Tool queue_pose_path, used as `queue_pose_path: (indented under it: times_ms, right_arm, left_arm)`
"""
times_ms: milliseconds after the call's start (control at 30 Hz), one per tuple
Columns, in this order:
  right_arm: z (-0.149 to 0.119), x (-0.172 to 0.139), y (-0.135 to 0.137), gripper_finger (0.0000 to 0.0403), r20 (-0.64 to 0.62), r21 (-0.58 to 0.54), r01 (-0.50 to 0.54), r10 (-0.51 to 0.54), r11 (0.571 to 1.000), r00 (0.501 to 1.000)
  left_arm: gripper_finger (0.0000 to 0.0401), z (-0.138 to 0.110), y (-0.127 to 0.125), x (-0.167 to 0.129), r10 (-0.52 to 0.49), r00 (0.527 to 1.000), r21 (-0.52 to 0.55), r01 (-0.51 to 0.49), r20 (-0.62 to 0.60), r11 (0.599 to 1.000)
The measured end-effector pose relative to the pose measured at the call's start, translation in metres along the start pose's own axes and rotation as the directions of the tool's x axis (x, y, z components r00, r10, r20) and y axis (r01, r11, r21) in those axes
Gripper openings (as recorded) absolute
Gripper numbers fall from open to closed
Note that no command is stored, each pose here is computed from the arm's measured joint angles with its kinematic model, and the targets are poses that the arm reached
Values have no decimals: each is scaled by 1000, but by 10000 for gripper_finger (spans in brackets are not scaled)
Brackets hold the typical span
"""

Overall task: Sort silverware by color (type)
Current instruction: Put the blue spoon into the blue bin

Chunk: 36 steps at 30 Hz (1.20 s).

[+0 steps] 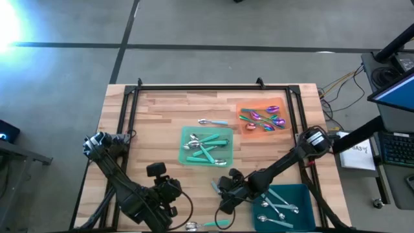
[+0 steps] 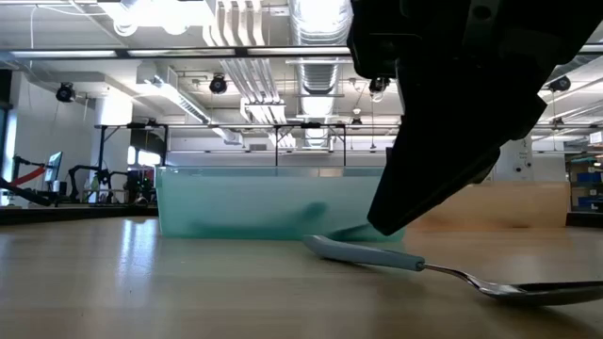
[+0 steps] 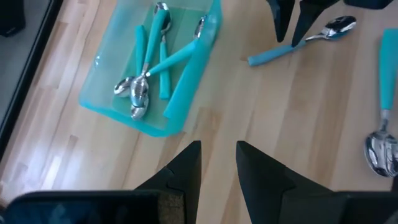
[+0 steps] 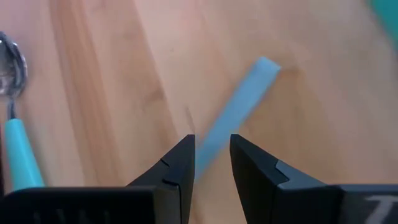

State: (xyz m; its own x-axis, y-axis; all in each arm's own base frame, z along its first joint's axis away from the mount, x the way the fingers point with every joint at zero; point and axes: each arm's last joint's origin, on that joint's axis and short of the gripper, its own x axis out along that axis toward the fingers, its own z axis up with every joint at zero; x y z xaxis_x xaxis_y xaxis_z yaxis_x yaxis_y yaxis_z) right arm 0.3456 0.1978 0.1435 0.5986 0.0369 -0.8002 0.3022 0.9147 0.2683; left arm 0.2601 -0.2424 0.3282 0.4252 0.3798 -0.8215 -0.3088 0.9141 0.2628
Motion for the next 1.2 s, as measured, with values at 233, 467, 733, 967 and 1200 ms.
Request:
queue_pose_path:
  times_ms: [233,467,733,967,1200]
  right_arm:
    - [-1,15,6,82,-12,17,15,-14,1000,1000]
    - [-2,28,11,71,-69,-19,100,-101,995,993]
    - [1,23,12,24,-98,-106,89,-99,990,990]
    - [9,-8,18,23,-164,-161,-23,-3,987,987]
    - [20,-75,32,23,-89,-227,-115,97,967,991]
  left_arm:
    - [84,-12,-7,-9,-24,1000,-12,24,10,1000]
    - [84,-20,-12,-14,-34,999,-36,34,18,999]
    - [84,-29,-16,-10,-15,1000,-51,16,9,999]
    - [84,-34,-17,-3,12,1000,-85,-12,-2,996]
    - [84,-42,-21,12,61,997,-119,-54,51,991]
